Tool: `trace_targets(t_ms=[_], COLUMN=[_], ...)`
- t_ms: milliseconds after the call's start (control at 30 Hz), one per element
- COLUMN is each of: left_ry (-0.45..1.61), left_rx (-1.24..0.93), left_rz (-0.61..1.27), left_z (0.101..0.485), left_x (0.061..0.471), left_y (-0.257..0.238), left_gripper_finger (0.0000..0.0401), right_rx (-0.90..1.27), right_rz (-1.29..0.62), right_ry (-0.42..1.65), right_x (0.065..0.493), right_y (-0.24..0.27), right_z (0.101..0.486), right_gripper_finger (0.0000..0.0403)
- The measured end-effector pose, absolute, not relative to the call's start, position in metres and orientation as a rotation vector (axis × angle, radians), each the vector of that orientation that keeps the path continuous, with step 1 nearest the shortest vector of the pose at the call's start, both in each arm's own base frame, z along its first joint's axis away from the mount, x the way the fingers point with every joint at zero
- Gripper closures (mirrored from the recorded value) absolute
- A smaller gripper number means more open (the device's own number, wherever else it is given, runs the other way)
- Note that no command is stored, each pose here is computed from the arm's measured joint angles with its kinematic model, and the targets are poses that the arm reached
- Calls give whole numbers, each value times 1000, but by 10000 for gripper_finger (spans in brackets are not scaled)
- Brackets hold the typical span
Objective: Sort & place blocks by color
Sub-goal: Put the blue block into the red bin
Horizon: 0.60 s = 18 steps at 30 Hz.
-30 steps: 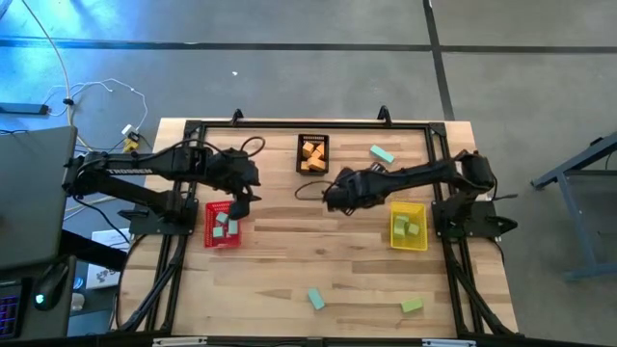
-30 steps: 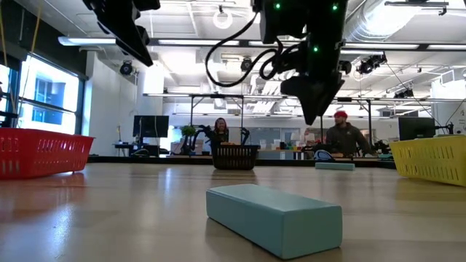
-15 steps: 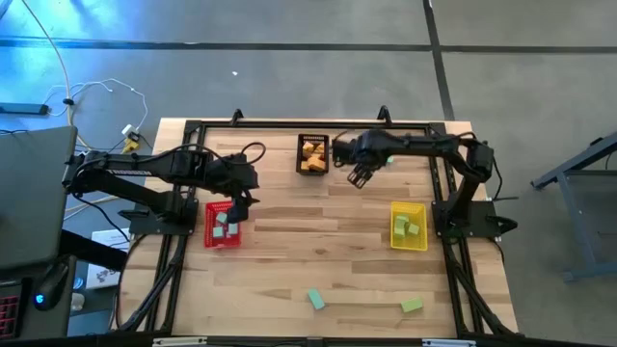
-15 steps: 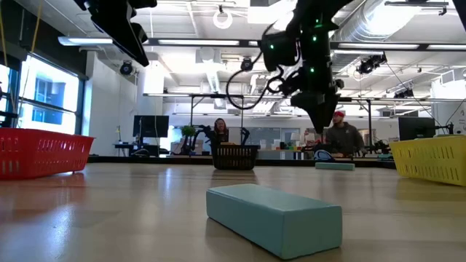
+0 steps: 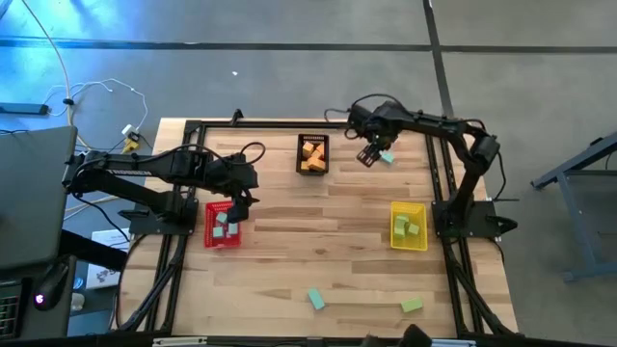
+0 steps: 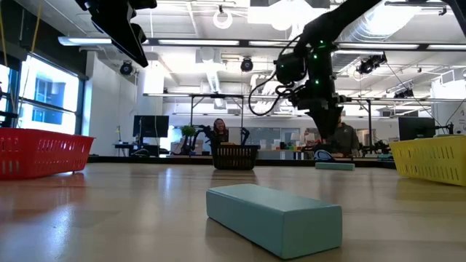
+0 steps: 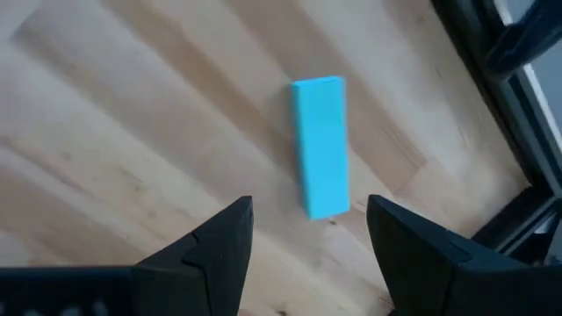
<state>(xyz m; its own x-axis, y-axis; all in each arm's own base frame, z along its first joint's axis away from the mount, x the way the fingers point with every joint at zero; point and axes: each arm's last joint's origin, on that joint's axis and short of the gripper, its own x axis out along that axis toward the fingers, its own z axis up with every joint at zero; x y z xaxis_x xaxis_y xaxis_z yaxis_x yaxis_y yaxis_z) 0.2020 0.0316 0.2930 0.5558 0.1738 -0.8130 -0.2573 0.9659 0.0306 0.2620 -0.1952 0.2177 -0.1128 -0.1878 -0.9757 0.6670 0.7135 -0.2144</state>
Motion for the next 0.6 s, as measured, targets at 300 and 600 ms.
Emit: trace_targets(t_ms=[300, 600], left_ry=[948, 948], left_rx=[-96, -94], left_rz=[254, 251], left_z=[293, 293], left_x=[202, 202], left_y=[32, 31], left_gripper_finger=[208, 208], right_rx=[510, 506], right_rz=[-761, -711], right_ry=[1556, 1681], right_x=[245, 251], right_y=[-218, -225], right_z=[208, 175], right_gripper_finger=[192, 192])
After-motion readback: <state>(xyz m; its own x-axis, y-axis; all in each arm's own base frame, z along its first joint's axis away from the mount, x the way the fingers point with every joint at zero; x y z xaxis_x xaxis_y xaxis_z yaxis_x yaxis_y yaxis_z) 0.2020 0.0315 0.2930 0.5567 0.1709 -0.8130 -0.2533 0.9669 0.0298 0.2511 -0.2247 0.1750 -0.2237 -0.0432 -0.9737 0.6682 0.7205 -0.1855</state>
